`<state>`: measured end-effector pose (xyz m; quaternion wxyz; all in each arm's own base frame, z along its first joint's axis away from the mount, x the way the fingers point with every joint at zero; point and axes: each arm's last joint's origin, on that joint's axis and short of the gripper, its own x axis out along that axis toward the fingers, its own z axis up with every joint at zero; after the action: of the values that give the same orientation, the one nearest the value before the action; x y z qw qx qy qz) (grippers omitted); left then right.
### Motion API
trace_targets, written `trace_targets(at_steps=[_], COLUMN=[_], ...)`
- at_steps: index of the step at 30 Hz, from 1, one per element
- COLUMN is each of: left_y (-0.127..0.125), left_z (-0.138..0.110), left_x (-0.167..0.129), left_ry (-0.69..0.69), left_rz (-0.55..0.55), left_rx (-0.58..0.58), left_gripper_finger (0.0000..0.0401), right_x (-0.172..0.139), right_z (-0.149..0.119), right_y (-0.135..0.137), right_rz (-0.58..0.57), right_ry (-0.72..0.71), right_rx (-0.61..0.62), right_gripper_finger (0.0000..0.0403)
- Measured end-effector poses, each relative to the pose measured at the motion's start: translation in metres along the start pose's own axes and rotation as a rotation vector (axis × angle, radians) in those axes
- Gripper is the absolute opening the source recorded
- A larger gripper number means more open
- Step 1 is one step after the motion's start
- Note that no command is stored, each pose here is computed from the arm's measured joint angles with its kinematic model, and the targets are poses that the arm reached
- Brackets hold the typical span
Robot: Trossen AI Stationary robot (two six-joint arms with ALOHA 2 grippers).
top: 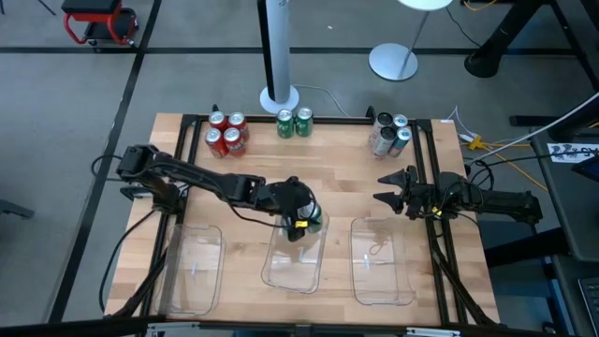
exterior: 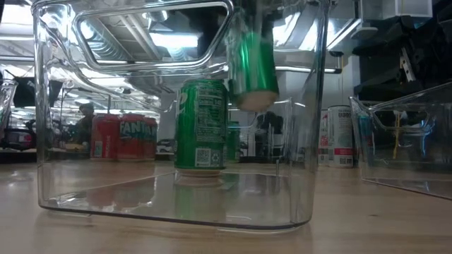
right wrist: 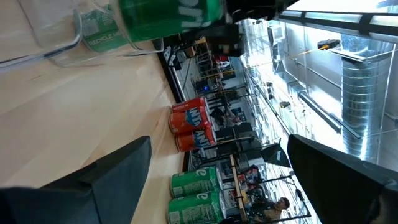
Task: Sort soda cans
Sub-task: Put the green soda can into the middle transparent bin
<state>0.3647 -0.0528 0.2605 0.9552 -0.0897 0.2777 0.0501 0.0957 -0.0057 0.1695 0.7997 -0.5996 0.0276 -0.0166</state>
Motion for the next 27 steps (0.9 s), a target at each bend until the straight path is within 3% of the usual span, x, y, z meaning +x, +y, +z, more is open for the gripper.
trace_targets(at_steps=[13,27], left_y=[0.007,0.008], left_z=[-0.015,-0.034], left_x=[0.026,0.053], left_ry=[0.083,0.142], left_rz=[-0.029,-0.022], left_rx=[0.014,0.166], left_gripper_finger=[0.0304,0.0304], right_x=[0.000,0.000], right_z=[0.000,0.000], right_y=[0.000,0.000], right_rz=[-0.004,-0.003], right_ry=[0.014,0.014], right_rx=[0.000,0.000], right_gripper_finger=[0.0376,0.0376])
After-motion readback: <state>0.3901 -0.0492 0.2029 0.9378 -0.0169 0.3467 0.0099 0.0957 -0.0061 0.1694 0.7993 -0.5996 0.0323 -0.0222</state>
